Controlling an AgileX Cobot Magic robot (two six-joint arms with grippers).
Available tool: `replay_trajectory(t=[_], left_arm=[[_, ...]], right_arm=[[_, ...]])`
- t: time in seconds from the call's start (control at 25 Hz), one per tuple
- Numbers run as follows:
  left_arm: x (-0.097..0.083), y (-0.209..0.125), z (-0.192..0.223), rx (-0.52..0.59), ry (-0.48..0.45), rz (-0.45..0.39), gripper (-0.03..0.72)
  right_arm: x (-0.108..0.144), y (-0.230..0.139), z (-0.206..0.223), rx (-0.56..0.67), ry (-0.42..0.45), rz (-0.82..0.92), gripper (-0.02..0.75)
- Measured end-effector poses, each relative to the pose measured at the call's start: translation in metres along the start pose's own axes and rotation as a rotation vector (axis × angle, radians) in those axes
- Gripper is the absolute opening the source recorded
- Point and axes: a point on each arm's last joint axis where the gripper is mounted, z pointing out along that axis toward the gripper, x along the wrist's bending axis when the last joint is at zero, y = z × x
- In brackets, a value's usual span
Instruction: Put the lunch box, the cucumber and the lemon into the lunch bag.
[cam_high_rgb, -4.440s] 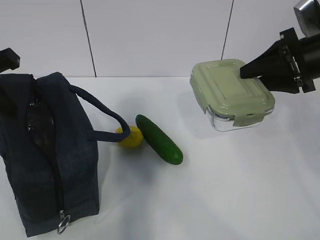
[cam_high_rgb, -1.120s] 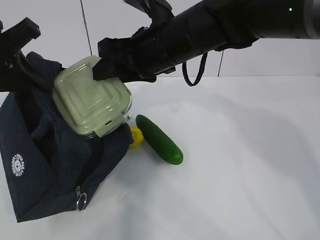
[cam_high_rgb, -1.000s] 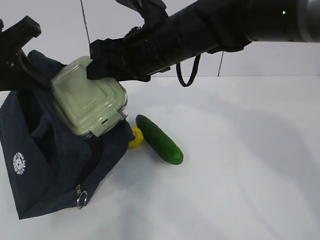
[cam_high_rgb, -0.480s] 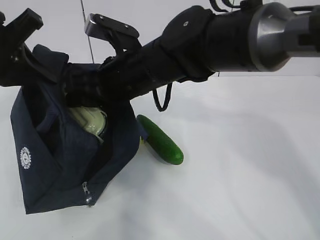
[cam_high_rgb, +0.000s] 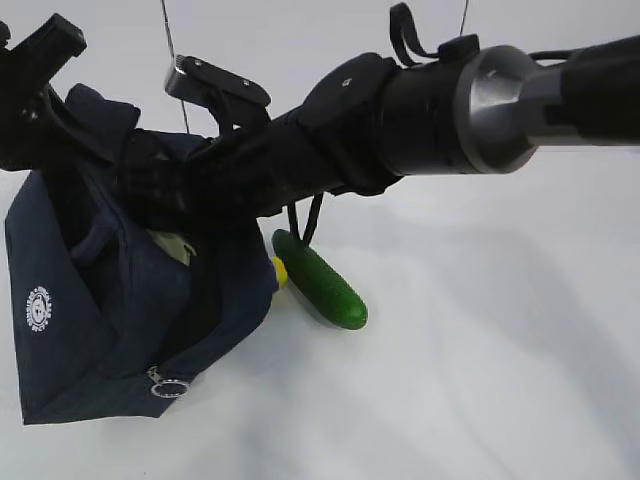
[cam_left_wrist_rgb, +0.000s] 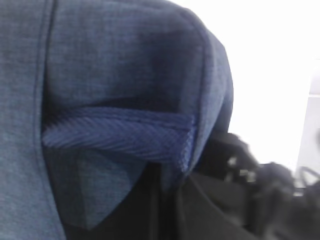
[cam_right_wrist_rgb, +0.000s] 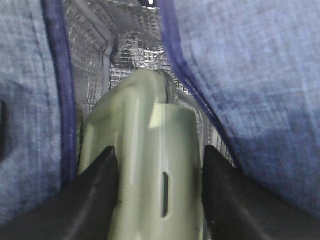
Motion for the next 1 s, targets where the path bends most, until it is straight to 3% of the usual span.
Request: replay_trajectory(t=[0.56,0.8,1.0], left_arm=[[-0.001,0.001,0.0,-0.012,-0.008,-0.004,-0.005],[0.001,0.001,0.001,-0.009,0.011,0.014,-0.005],[0.004,0.001,0.001,0.0,0.037,0.034,-0.005]], right_arm=[[0.004,0.0,0.001,-0.002,0.049,0.05,0.393],[0.01,0.001,0.0,0.001,0.103,0.012,0.493],[0.012,-0.001,0.0,0.02,0.128,-0.008,0.514]])
